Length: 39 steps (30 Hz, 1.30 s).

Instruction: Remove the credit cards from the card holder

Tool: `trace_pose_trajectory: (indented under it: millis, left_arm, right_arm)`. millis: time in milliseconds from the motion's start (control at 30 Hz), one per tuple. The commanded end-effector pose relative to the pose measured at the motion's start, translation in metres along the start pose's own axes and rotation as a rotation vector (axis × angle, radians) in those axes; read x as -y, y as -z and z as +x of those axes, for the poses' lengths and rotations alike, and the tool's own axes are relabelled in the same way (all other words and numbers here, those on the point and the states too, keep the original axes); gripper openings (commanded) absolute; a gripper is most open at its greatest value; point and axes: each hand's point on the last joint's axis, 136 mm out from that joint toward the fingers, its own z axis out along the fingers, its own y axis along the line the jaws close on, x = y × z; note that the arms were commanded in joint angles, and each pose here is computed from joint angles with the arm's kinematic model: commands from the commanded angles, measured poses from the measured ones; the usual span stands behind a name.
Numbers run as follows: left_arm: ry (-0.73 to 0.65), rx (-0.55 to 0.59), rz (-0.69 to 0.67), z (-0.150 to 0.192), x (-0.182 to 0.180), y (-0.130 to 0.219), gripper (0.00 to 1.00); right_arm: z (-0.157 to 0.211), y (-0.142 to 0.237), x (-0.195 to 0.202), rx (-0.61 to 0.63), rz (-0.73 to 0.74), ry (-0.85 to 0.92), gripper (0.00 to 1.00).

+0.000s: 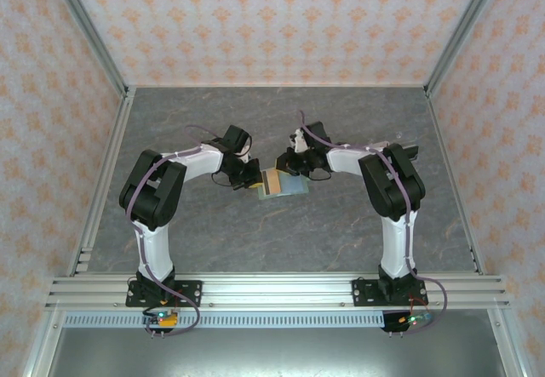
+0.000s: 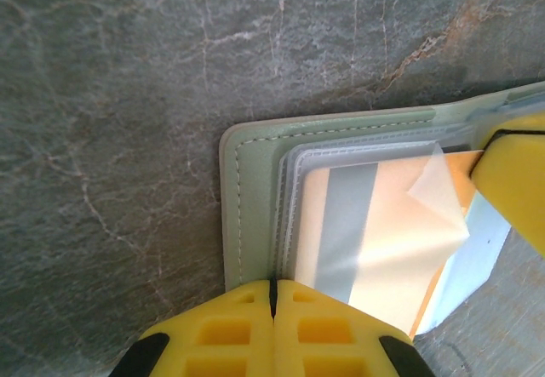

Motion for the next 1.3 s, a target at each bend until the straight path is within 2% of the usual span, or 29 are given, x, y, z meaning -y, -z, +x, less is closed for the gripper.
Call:
trace_pose_trajectory:
  millis: [0,200,300,567,733,1000,1167,1267]
  left_arm:
    - [0.018,-0.029,-0.066,0.003,-0.024,-0.013,0.00]
    - [0.006,-0.034,-0.047,0.002,-0.018,-0.012,0.00]
    - [0.005,-0.030,-0.052,0.001,-0.018,-0.011,0.00]
    - [0.020,-0.028,-0.069,0.005,-0.026,-0.008,0.00]
    - [0.020,-0.020,-0.065,0.004,-0.026,-0.004,0.04]
    - [0.007,-0.007,-0.043,-0.003,-0.015,0.002,0.06]
    - [-0.013,0.030,-0.006,-0.011,0.003,0.017,0.13]
    - [-0.026,0.072,0.021,-0.017,0.017,0.034,0.26]
  right_arm:
    - [0.023,-0.003,-0.017,-0.068,-0.037,0.070,0.13]
    - [0.030,-0.012,-0.004,-0.093,0.059,0.095,0.13]
    - [0.027,-0.010,-0.002,-0.075,0.079,0.094,0.08]
    - [-0.001,0.018,0.001,0.062,0.091,0.057,0.03]
    - [-0.006,0.033,0.007,0.104,0.114,0.051,0.02]
    - [-0.014,0.060,0.016,0.200,0.188,0.030,0.01]
    - [-0.023,0.088,0.009,0.308,0.234,0.056,0.00]
    - [-0.027,0.103,-0.001,0.354,0.220,0.069,0.00]
